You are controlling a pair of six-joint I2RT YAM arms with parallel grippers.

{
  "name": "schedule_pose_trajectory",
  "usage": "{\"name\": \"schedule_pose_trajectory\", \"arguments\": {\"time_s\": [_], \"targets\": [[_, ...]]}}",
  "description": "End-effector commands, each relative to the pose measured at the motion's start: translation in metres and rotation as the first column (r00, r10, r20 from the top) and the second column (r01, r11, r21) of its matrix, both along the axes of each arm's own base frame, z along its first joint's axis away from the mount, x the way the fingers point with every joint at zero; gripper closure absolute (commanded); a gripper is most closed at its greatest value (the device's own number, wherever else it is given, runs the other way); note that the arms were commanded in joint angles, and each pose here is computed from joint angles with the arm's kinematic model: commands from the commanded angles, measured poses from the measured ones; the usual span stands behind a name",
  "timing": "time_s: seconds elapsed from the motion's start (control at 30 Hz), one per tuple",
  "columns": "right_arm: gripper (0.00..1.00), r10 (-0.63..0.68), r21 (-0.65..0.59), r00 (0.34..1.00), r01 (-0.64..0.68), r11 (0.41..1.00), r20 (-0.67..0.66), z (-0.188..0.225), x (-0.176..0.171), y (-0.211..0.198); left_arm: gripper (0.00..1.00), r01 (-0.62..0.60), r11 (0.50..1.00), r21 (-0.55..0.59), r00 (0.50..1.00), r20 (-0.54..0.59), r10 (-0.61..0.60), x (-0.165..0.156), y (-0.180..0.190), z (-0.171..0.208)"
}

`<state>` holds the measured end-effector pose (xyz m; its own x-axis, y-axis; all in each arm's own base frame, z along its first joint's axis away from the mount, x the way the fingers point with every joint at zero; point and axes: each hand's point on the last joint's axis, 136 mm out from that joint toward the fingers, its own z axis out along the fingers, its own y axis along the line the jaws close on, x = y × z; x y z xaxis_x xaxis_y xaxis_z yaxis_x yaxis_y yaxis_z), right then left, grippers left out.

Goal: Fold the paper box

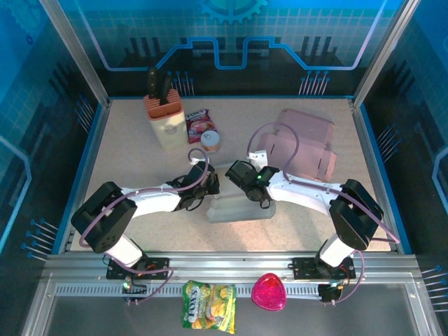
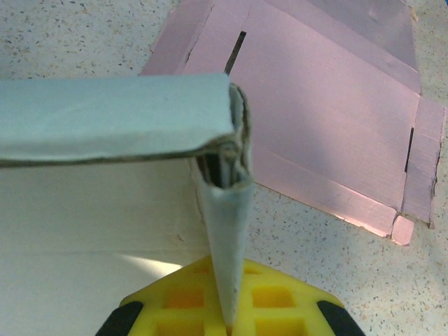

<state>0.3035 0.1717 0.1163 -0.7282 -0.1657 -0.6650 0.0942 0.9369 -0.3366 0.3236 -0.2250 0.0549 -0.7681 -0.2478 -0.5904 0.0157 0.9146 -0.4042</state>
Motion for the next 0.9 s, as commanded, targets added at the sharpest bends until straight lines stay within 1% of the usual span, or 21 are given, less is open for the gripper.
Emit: {"name": "schedule_pose_trajectory", "arguments": {"time_s": [0.0, 0.03, 0.13, 0.23, 0.37, 0.57, 0.87], "targets": [[1.0, 0.002, 0.022, 1.0, -0.002, 1.0, 0.025, 0.005, -0.005, 0.003, 0.89, -0.049, 0.995, 0.092, 0.998, -0.045, 0.053, -0.014, 0.024, -0.013], [1.0, 0.004, 0.027, 1.0, -0.004, 1.0, 0.028, 0.006, -0.005, 0.002, 0.88, -0.05, 0.994, 0.1, 0.998, -0.038, 0.054, -0.014, 0.026, -0.009], [1.0, 0.005, 0.039, 1.0, -0.006, 0.999, 0.025, 0.008, -0.005, 0.001, 0.79, -0.035, 0.993, 0.109, 0.999, -0.027, 0.038, -0.014, 0.026, 0.0], [1.0, 0.003, 0.049, 1.0, -0.004, 0.999, 0.018, 0.007, -0.004, 0.0, 0.76, -0.015, 0.995, 0.099, 0.999, -0.034, 0.019, -0.017, 0.023, 0.001], [1.0, 0.003, 0.059, 1.0, -0.004, 0.998, 0.015, 0.008, -0.005, 0.001, 0.75, -0.01, 0.996, 0.085, 0.999, -0.048, 0.014, -0.021, 0.023, -0.004], [1.0, 0.001, 0.067, 1.0, -0.001, 0.998, 0.007, 0.006, -0.005, 0.0, 0.73, 0.006, 0.999, 0.047, 0.999, -0.038, -0.004, -0.023, 0.018, -0.005], [1.0, -0.001, 0.074, 1.0, 0.0, 0.997, 0.011, 0.008, -0.006, 0.0, 0.73, 0.01, 1.0, 0.028, 0.998, -0.056, -0.009, -0.027, 0.017, -0.013]]}}
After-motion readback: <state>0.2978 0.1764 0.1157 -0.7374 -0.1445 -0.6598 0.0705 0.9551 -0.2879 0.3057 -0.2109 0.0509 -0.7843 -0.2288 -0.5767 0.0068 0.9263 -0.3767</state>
